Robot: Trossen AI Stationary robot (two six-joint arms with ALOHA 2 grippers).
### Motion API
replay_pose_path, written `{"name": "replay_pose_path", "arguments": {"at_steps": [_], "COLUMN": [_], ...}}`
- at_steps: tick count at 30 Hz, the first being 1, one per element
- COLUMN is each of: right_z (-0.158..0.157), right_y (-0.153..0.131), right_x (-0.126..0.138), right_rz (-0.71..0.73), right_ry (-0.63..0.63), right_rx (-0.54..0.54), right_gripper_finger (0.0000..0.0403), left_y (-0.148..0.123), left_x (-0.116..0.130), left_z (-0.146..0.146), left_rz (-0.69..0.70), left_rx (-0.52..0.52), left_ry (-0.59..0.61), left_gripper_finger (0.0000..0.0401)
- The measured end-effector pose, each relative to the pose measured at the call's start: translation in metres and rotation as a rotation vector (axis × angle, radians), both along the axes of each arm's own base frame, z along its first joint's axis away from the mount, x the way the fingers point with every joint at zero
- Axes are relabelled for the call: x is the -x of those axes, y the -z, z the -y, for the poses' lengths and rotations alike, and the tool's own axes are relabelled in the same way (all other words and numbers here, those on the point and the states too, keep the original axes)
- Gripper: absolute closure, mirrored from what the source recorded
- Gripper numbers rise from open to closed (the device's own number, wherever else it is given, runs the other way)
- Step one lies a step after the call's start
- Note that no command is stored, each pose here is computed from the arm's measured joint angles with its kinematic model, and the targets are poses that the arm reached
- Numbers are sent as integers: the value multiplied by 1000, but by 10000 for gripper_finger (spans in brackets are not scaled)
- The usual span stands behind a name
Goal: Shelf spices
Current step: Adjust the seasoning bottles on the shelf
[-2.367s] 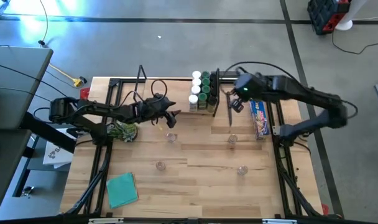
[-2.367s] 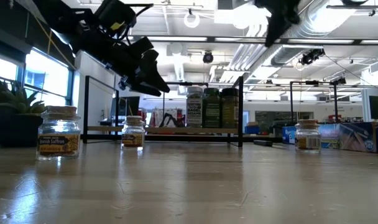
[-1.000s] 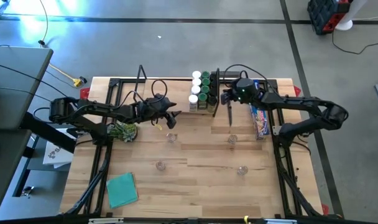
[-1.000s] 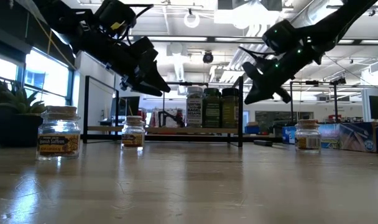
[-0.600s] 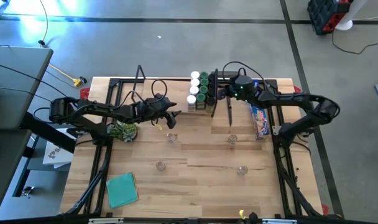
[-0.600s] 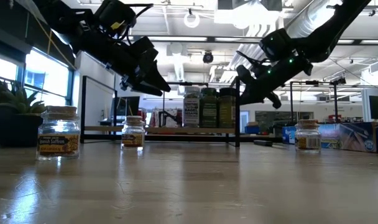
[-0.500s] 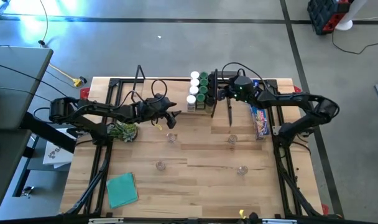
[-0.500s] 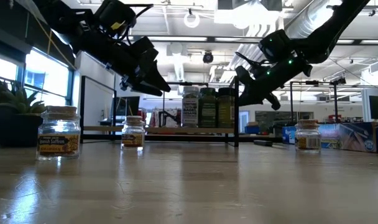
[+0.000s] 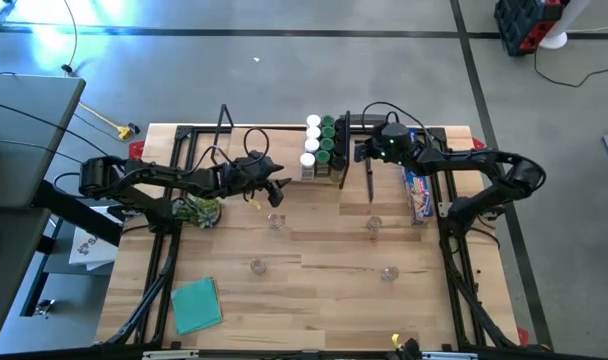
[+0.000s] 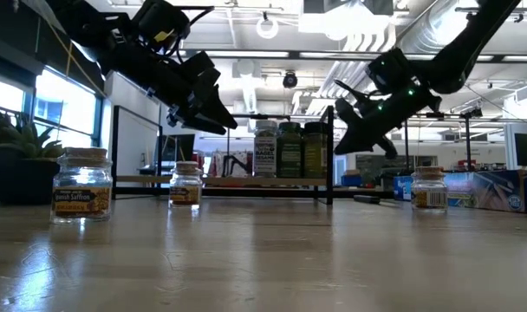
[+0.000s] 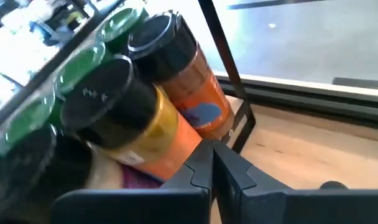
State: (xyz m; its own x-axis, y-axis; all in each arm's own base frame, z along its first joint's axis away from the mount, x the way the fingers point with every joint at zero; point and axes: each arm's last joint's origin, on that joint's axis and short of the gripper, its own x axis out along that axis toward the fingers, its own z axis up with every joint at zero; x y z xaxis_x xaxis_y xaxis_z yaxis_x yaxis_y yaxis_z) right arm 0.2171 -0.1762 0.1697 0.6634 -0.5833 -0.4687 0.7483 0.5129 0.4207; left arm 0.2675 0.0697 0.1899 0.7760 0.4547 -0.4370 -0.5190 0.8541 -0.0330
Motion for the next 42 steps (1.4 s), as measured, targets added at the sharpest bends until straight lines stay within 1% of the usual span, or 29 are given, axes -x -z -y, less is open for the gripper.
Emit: {"name": "replay_pose_path", "arguments": {"at_steps": [3,7,9,12,15,20,25,28,34,42], "right_z": [2,4,3,3,5,6,9,10,8,13], "right_y": [6,10,9,5,2,-2,5,9,-1,-1], "right_x": [9,13,12,10,9,7,2,1,3,6], "right_rz": [-40,-152,-172,-189,-175,-122,-68,-73,-57,-116], "right_ry": [-90,-249,-331,-381,-373,-375,-384,-388,-375,-244], "right_rx": [54,188,254,355,395,424,400,391,424,440], "right_gripper_finger": [403,403,403,403,403,403,403,403,403,403], "left_y": [0,0,0,0,0,0,-2,-2,-2,-2], "left_x": [0,0,0,0,0,0,-1,-1,-1,-1], "left_z": [0,0,0,0,0,0,0,0,0,0], "left_rz": [-2,-5,-5,-5,-5,0,19,20,18,18], "left_rx": [-2,-7,-7,-8,-7,-8,-12,-12,-12,-12], "left_ry": [1,5,5,5,5,5,5,5,6,6], "left_gripper_finger": [176,176,176,176,176,176,176,176,176,176]}}
